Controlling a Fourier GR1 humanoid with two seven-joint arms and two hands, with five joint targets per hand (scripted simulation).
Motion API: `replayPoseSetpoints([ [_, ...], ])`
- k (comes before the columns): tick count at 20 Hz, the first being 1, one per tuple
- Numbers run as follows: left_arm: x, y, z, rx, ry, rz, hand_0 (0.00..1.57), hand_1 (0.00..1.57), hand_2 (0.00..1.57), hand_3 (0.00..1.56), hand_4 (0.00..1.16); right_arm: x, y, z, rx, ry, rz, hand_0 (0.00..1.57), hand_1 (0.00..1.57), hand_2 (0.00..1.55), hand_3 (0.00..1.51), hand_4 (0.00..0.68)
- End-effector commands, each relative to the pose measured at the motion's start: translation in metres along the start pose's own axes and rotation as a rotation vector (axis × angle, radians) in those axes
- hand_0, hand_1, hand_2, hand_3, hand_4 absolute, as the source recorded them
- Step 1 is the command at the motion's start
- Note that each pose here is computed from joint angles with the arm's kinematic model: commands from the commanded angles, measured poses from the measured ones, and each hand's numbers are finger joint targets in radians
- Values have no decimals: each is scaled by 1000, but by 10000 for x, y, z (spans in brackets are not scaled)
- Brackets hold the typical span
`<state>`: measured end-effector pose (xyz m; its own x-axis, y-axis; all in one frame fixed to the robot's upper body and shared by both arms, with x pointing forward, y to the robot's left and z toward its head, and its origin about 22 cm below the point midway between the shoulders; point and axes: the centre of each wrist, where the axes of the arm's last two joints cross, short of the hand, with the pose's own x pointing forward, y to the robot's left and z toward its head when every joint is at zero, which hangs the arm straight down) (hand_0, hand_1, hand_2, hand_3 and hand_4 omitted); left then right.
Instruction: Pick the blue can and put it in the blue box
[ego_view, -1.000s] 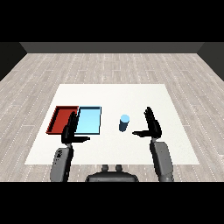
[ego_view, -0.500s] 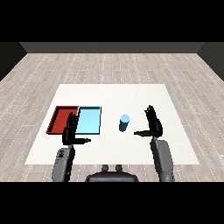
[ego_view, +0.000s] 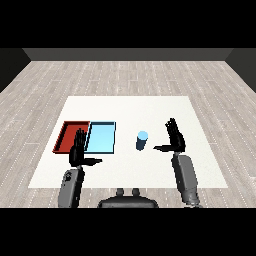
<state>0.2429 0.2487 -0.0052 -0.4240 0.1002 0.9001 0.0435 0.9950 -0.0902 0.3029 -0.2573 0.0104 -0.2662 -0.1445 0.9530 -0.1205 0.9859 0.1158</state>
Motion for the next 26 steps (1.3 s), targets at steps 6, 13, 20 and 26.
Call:
replayPoseSetpoints([
  [6, 68, 59, -60, -2, 2, 29, 0, 0, 0, 0, 0, -172, 198, 30, -16, 82, -44, 0, 0, 0, 0, 0],
  [13, -4, 41, 50, 37, 4, 2, 0, 0, 0, 0, 0, -509, 180, -175, -29, 125, -84, 0, 0, 0, 0, 0],
  [20, 228, 177, -27, 4, -25, 35, 0, 0, 0, 0, 0, -593, 455, -124, -39, 160, -90, 0, 0, 0, 0, 0],
  [26, 150, 94, -34, 40, -36, 20, 0, 0, 0, 0, 0, -831, 267, -15, -38, 169, -104, 0, 0, 0, 0, 0],
])
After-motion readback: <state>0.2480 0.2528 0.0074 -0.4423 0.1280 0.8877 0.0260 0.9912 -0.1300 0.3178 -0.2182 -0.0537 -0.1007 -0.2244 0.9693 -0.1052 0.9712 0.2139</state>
